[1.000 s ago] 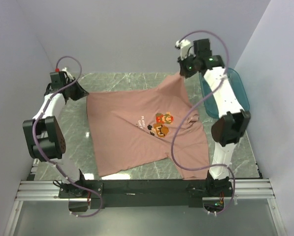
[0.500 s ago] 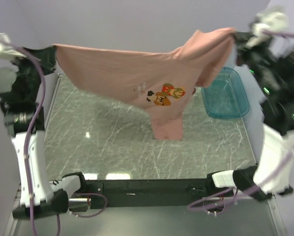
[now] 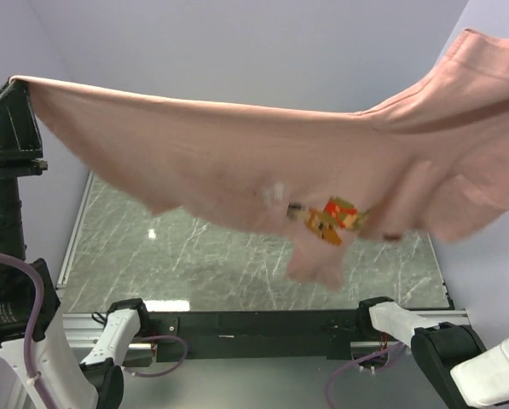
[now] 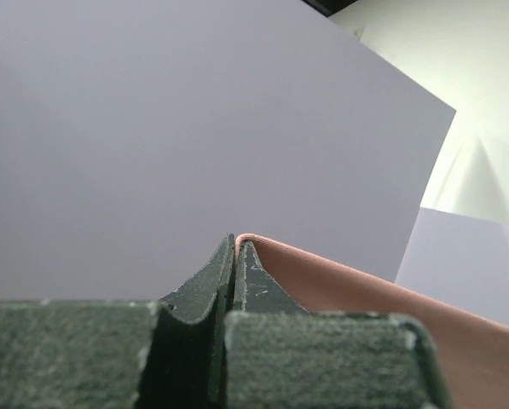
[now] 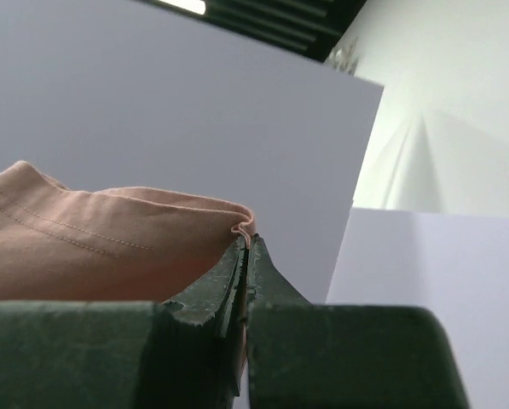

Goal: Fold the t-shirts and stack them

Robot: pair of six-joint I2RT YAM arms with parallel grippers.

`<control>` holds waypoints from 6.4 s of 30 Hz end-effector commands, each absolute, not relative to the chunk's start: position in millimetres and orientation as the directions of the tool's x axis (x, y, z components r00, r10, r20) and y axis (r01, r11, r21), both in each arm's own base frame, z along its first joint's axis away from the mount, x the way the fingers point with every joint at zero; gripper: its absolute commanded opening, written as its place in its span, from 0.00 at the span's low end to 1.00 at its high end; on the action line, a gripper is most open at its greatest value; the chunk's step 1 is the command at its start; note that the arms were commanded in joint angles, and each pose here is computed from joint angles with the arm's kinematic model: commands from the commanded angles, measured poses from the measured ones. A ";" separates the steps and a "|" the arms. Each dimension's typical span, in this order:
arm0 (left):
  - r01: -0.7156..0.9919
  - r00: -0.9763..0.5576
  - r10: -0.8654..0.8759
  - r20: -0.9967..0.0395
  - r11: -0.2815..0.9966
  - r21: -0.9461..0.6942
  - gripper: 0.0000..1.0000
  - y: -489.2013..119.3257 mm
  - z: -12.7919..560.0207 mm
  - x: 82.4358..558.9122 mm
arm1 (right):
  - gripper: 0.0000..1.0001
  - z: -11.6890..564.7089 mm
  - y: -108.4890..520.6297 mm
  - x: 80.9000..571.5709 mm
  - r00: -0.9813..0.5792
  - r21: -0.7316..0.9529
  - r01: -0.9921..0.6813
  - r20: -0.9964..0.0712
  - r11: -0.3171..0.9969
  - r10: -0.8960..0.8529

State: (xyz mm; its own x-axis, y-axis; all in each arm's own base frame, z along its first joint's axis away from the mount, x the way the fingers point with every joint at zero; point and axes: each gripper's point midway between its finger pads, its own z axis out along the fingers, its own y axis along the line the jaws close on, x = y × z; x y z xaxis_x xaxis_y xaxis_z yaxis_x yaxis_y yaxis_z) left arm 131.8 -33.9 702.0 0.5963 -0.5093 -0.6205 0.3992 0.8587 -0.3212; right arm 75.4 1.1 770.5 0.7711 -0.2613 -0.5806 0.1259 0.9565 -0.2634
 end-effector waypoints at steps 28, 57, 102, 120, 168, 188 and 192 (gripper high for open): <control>-0.317 -0.367 -0.603 -0.708 0.797 -0.514 0.00 56.0 124.5 550.7 | 0.00 229.3 187.5 631.9 -0.186 -0.255 -0.513 -0.899 0.820 -0.396; -0.358 -0.430 -0.542 -0.722 0.837 -0.415 0.00 85.1 97.3 610.3 | 0.00 283.0 196.5 549.6 -0.141 -0.189 -0.593 -0.933 0.783 -0.332; -0.253 -0.417 -0.454 -0.788 0.890 -0.379 0.00 84.3 139.8 521.5 | 0.00 255.2 169.9 451.8 -0.201 -0.142 -0.609 -0.924 0.780 -0.325; -0.276 -0.462 -0.456 -0.760 0.889 -0.366 0.01 80.6 117.1 499.7 | 0.00 228.1 164.3 421.6 -0.248 -0.114 -0.628 -0.909 0.770 -0.336; -0.416 -0.285 -0.550 -0.785 0.809 -0.416 0.74 93.0 195.1 408.8 | 0.00 155.6 170.0 375.6 -0.330 -0.050 -0.776 -0.817 0.628 -0.472; -0.177 -0.419 -0.411 -0.810 0.912 -0.371 0.73 7.1 200.4 326.1 | 0.00 122.0 187.4 333.7 -0.264 -0.079 -0.880 -0.739 0.469 -0.620; -0.158 -0.436 -0.361 -0.824 0.932 -0.325 0.73 -5.9 199.2 318.5 | 0.00 122.3 188.3 331.7 -0.251 -0.096 -0.882 -0.734 0.462 -0.632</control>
State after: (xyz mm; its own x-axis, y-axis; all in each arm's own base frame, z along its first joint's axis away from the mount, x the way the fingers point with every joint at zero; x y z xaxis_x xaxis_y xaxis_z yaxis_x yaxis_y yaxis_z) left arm 325.3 -5.9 197.4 -0.4385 -0.4161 -0.7966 -0.1624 0.9084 -0.3852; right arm 335.1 190.0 114.6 -0.2867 -0.6176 -0.7324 -0.8780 0.4753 -0.0571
